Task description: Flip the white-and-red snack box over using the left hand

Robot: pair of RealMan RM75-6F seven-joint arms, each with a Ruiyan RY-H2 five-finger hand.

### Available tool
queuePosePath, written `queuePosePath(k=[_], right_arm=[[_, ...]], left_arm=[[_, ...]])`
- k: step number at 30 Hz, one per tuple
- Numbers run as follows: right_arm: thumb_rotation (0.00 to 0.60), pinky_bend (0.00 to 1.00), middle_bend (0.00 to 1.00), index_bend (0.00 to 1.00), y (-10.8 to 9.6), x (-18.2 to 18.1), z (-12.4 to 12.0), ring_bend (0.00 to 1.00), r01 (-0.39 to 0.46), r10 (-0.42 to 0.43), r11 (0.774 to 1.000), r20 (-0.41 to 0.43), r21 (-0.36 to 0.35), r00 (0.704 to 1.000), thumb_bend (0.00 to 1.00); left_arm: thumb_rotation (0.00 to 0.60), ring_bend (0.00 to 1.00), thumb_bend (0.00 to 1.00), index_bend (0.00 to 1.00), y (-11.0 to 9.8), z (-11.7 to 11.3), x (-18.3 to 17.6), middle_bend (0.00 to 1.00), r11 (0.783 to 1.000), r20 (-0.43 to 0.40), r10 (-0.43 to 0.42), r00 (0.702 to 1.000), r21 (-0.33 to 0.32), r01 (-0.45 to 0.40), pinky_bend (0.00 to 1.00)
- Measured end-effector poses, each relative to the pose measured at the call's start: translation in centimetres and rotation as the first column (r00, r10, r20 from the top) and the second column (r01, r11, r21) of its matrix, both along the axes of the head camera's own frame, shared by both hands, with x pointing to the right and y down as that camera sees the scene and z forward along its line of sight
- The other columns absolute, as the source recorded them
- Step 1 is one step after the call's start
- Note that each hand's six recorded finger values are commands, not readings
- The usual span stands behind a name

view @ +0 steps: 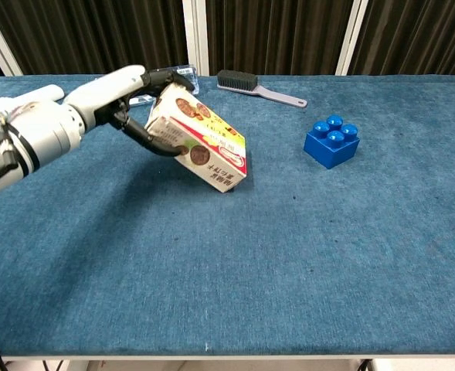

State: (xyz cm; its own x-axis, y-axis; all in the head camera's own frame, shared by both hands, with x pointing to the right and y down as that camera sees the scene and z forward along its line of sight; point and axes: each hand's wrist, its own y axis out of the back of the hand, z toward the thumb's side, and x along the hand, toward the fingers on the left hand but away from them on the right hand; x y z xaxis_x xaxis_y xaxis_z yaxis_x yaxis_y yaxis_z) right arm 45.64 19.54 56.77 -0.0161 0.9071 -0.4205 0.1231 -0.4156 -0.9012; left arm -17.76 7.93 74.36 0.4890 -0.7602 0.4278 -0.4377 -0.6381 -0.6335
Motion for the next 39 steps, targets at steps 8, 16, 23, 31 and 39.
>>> queuePosePath(k=[8,16,23,31,39], right_arm=[[0.600,0.00,0.00,0.00,-0.1,0.0,0.0,0.00,-0.002,0.002,1.000,0.006,0.002,1.000,0.17],[0.600,0.00,0.00,0.00,-0.2,0.2,-0.1,0.00,-0.001,0.001,1.000,0.005,0.003,1.000,0.17],[0.600,0.00,0.00,0.00,-0.3,1.0,-0.5,0.00,-0.007,0.007,1.000,-0.005,0.003,1.000,0.18],[0.600,0.00,0.00,0.00,-0.4,1.5,-0.4,0.00,-0.014,0.014,1.000,0.003,0.013,1.000,0.17],[0.600,0.00,0.00,0.00,-0.8,0.8,-0.9,0.00,0.026,-0.029,0.997,0.038,0.069,0.999,0.17]], left_arm=[[0.600,0.03,0.00,0.05,0.5,1.6,-1.5,0.10,0.999,0.119,0.039,0.992,-0.024,-0.036,0.04],[0.600,0.00,0.00,0.00,0.9,1.6,-2.6,0.00,0.997,0.166,0.005,0.986,-0.082,0.009,0.03],[0.600,0.00,0.00,0.00,-0.1,-2.6,-6.6,0.00,0.994,0.163,-0.098,0.982,-0.032,0.105,0.03],[0.600,0.00,0.00,0.00,0.1,-10.1,-18.8,0.00,0.948,0.428,-0.279,0.860,0.267,0.175,0.01],[0.600,0.00,0.00,0.00,6.3,-13.9,-24.8,0.00,0.944,0.526,-0.290,0.799,0.295,0.148,0.01]])
